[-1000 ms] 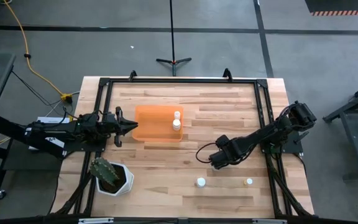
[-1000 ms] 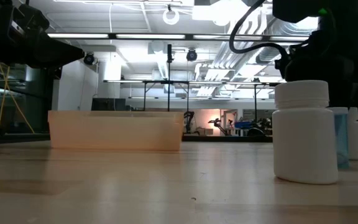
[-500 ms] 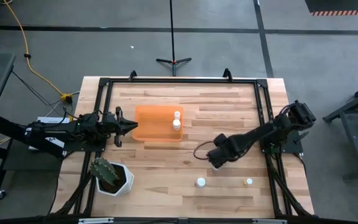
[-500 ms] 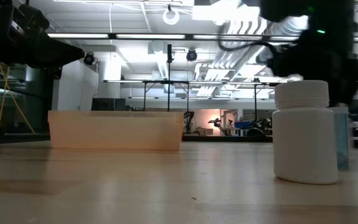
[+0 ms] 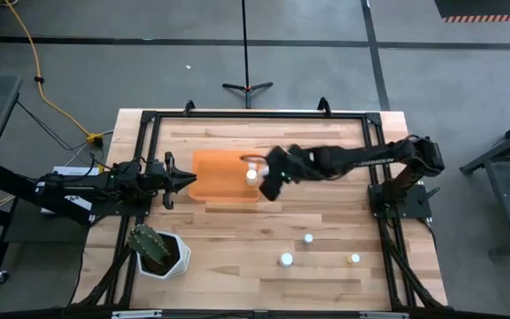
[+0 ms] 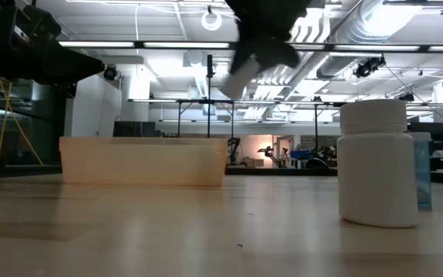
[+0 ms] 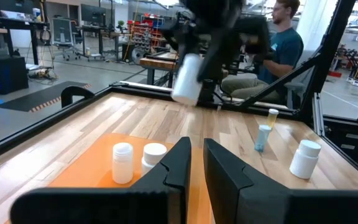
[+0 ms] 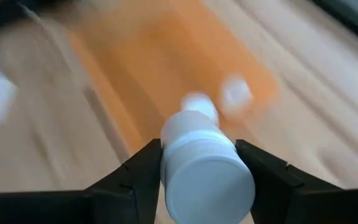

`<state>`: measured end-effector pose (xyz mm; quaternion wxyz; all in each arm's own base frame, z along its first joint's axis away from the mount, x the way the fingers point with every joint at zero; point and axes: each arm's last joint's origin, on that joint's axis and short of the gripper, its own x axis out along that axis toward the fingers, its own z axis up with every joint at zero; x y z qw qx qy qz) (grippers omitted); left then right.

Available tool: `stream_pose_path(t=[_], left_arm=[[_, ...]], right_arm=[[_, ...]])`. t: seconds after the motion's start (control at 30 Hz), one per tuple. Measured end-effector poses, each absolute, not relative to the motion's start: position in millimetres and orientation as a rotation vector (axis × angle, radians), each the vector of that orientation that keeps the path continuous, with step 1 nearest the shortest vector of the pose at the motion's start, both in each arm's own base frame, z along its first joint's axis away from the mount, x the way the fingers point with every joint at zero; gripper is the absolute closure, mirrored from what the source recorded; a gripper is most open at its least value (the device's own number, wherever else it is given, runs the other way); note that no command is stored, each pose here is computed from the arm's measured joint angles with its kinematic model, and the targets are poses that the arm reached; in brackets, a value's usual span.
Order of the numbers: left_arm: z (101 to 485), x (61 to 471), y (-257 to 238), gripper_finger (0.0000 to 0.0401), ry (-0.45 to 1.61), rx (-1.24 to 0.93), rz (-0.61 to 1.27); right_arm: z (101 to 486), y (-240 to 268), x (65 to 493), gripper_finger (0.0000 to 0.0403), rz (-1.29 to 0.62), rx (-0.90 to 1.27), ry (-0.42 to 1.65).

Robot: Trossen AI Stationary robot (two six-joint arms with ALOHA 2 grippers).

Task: Pick and place pill bottles into a basket
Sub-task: Put the top white pill bottle in the orange bin

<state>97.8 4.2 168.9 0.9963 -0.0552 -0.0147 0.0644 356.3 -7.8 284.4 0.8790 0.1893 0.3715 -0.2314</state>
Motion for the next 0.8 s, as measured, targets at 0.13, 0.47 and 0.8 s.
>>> stream_pose_path(t=[0.13, 0.47, 0.8], left_arm=[[169, 98, 4, 0.0322, -0.03, -0.11, 0.129], [169, 98, 4, 0.0322, -0.029, -0.103, 0.129], [169, 98, 4, 0.0322, -0.03, -0.103, 0.129]], right_arm=[[290, -25, 376, 0.0237, -0.397, 0.338, 0.715], [256, -33, 422, 0.0231, -0.299, 0.272, 0.922], [219, -32, 437, 0.0232, -0.242, 0.307, 1.104]])
